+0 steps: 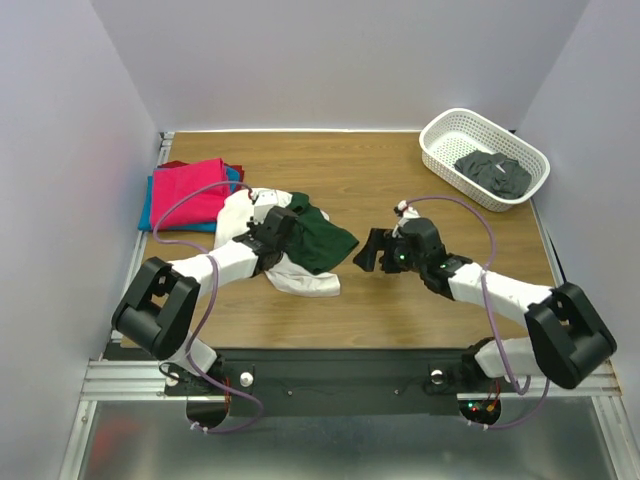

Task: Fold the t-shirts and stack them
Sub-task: Flatten the tshirt out

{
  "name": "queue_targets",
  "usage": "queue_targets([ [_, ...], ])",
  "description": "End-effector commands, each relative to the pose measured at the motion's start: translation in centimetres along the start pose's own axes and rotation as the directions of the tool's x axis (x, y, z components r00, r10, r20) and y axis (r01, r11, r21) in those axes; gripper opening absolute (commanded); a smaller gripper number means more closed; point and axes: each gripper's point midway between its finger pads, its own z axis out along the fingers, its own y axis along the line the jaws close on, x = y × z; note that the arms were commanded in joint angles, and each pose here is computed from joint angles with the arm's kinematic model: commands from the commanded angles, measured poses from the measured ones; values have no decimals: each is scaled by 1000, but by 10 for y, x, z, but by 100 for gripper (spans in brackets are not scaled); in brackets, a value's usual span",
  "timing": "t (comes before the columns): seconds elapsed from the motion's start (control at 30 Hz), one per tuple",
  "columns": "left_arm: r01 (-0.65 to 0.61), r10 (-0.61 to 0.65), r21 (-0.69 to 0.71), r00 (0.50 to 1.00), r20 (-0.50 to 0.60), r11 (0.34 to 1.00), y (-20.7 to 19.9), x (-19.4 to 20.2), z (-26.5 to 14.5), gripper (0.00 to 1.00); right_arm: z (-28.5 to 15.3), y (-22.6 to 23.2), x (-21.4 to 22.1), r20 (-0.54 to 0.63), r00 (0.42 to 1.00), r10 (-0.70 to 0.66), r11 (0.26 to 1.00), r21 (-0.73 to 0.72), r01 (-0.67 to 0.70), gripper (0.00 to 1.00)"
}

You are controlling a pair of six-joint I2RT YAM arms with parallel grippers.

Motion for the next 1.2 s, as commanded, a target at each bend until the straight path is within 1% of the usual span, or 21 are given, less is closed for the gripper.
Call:
queue_targets([
  [0.0,20,-20,11,998,63,1000,-9,-29,-6,20,14,36,10,-18,1000,-17,990,-140,14,92],
  [0.1,12,-13,14,999,52,1000,-8,-29,-9,6,22,46,19,-44,999,-14,984,-180,6,91],
  [0.13,15,-16,19,998,55,1000,-9,-31,-10,0,26,45,24,-58,998,-12,984,-178,2,91],
  [0.43,46,-55,102,995,79,994,-22,-53,-26,0,45,55,50,-148,988,-52,978,-210,20,88],
  [0.57,59,-71,127,993,96,990,-25,-64,-34,0,53,62,56,-159,986,-58,968,-249,17,84],
  [0.77,77,-96,141,986,135,987,-24,-84,-41,0,58,78,64,-198,977,-77,952,-305,13,64],
  [0.8,81,-101,144,985,140,986,-25,-89,-40,0,56,81,65,-205,975,-85,947,-321,15,58],
  [0.87,92,-115,152,982,151,984,-25,-101,-37,0,56,81,66,-211,973,-90,945,-327,17,49],
  [0.9,103,-132,171,977,167,980,-29,-114,-40,0,55,82,66,-213,973,-92,945,-327,18,35],
  [0.93,104,-137,192,977,164,976,-34,-118,-39,0,54,82,65,-214,972,-96,945,-327,21,26],
  [0.97,114,-155,215,971,183,970,-40,-132,-43,0,53,81,65,-212,972,-96,947,-321,23,15],
  [1.0,112,-156,234,971,180,966,-45,-135,-44,0,52,78,64,-204,974,-96,952,-304,30,0],
  [1.07,117,-170,262,967,189,958,-52,-146,-47,0,50,76,58,-183,977,-106,957,-287,50,0],
  [1.1,128,-189,279,961,202,952,-53,-159,-50,0,45,74,54,-176,978,-110,963,-262,61,0],
  [1.17,135,-210,339,958,196,931,-60,-171,-56,0,41,66,33,-96,987,-129,976,-187,110,0],
])
